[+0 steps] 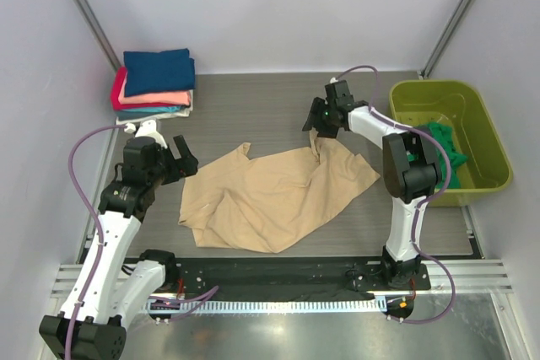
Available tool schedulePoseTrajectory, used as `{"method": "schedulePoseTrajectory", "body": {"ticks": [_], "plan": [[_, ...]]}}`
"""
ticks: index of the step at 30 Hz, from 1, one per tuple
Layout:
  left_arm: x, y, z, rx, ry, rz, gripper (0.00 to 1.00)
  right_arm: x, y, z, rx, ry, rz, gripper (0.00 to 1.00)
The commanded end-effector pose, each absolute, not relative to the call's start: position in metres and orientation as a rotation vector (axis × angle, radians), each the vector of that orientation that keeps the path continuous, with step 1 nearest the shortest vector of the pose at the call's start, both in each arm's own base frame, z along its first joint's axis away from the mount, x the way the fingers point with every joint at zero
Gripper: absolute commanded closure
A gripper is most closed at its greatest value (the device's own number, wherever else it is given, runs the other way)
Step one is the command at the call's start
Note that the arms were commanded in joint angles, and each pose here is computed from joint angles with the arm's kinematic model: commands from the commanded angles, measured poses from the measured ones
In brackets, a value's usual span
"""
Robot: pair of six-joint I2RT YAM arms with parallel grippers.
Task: Fold and stack the t-shirts
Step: Flatten the tshirt out
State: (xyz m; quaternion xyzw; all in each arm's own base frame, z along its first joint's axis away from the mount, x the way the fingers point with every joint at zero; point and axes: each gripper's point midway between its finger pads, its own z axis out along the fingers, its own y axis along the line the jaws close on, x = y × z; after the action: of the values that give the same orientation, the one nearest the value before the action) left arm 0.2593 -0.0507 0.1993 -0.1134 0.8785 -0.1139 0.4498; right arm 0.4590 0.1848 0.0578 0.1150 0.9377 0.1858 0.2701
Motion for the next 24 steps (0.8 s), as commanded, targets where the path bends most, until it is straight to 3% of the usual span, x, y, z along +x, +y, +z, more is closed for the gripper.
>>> {"method": "schedulePoseTrajectory", "body": {"ticks": [1,24], "plan": [[0.259,-0.053,0.204,-0.260,2.155,-0.302,0.08,0.480,0.210,0.104,0.251,2.395,0.629,0.39],[0.259,-0.053,0.204,-0.258,2.152,-0.300,0.09,0.467,0.191,0.076,0.248,2.439,0.477,0.43]]}}
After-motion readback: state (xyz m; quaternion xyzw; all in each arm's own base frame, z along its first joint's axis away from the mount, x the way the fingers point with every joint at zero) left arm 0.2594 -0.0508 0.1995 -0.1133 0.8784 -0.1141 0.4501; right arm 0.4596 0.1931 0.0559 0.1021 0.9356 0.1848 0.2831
